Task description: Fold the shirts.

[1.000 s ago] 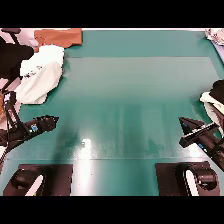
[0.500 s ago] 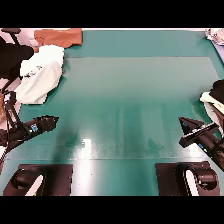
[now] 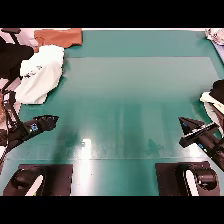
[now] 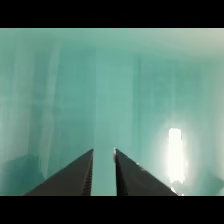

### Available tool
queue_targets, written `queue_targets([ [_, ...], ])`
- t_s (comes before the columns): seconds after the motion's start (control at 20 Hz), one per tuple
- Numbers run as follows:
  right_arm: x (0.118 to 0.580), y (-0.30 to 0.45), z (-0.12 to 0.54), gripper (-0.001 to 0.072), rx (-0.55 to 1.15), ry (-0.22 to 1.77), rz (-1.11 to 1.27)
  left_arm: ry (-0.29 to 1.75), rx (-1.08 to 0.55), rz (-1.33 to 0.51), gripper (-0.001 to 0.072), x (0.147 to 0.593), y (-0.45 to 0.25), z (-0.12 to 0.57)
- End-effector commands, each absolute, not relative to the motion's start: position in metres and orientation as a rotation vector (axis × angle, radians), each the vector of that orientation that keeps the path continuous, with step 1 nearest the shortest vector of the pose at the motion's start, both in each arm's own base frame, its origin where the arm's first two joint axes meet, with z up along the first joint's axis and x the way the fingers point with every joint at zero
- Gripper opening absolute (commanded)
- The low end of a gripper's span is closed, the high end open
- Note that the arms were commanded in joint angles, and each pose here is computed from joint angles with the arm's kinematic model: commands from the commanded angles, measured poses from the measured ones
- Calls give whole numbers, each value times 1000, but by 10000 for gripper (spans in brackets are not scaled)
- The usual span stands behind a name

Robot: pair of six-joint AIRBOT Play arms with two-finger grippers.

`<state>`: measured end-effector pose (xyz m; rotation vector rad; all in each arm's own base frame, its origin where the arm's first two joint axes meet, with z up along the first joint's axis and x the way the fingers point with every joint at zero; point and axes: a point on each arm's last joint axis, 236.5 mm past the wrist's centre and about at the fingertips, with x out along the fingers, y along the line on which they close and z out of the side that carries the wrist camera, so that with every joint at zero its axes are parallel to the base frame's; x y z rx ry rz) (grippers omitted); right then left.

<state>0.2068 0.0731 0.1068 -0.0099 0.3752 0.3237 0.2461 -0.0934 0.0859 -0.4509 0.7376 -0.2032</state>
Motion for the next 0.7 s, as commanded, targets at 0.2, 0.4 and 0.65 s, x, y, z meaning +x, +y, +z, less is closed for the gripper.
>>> queue_targets([
  [0.2, 208, 72, 108, 52, -11, 367, 320, 663, -526, -244, 177, 256, -104, 105],
  [0.4, 219, 70, 103, 52, 117, 426, 285, 401, -541, -211, 175, 292, -86, 182],
  [0.65, 256, 68, 107, 66, 204, 589, 260, 621, -157, 42, 262, 333, -30, 198],
])
